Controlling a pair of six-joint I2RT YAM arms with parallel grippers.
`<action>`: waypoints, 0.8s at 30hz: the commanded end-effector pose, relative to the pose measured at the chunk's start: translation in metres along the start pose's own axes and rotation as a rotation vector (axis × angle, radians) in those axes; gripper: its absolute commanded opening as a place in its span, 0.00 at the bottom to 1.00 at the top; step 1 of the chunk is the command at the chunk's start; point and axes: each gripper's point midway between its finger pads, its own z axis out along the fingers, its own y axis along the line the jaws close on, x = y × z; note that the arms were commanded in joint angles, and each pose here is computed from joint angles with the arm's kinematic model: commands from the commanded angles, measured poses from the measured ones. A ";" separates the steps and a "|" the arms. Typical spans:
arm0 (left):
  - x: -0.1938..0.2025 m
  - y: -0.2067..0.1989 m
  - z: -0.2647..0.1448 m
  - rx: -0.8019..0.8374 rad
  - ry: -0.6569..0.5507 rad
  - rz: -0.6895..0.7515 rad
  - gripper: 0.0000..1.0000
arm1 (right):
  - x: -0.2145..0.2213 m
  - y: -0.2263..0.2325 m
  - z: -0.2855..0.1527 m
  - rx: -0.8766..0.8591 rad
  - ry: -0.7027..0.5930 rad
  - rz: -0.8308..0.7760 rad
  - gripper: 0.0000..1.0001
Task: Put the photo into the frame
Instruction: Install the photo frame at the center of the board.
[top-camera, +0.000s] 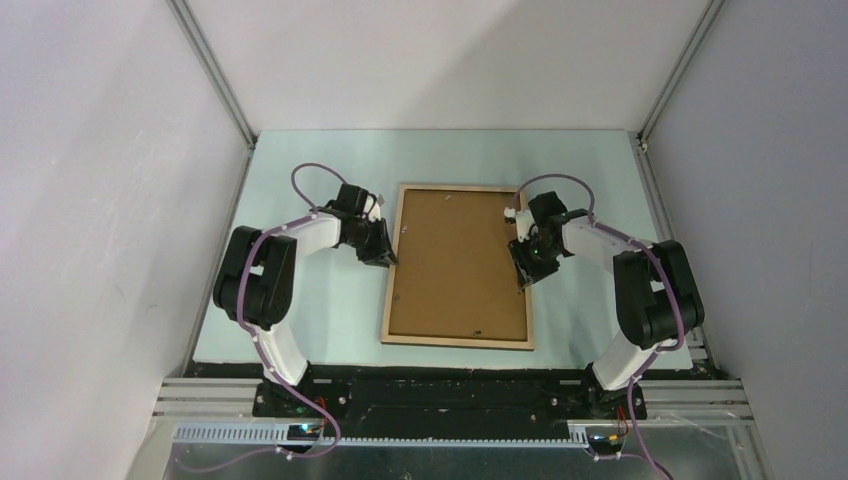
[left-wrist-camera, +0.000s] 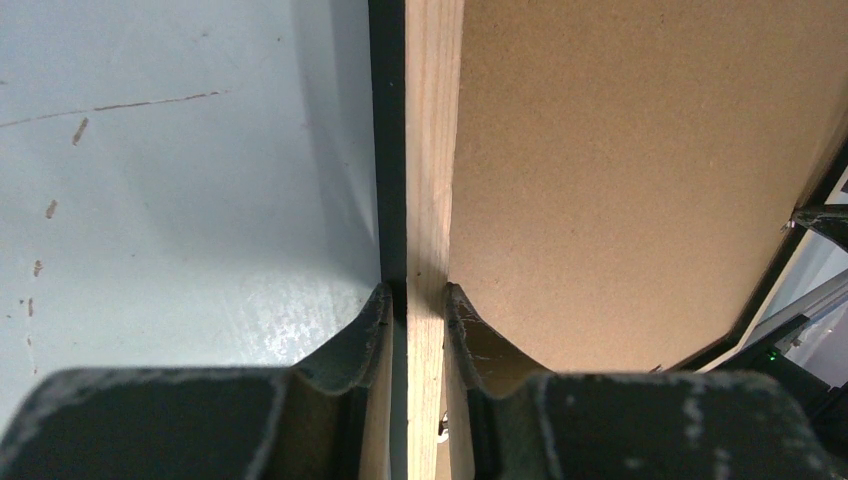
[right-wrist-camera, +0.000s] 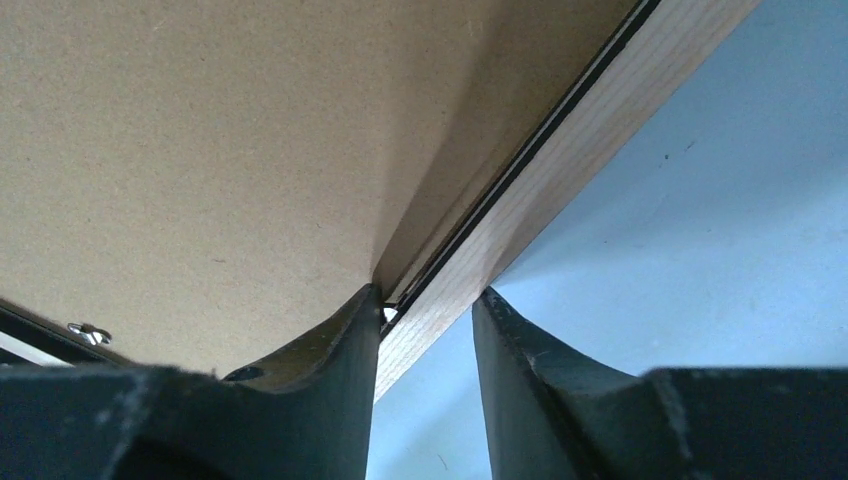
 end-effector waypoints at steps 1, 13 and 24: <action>-0.023 -0.018 -0.016 0.068 -0.088 0.040 0.00 | -0.007 0.004 -0.005 -0.039 -0.046 -0.011 0.41; -0.026 -0.017 -0.018 0.075 -0.093 0.031 0.00 | 0.000 0.007 -0.008 -0.067 -0.021 -0.033 0.44; -0.025 -0.015 -0.016 0.076 -0.084 0.026 0.00 | 0.002 0.004 -0.003 -0.067 -0.007 -0.057 0.47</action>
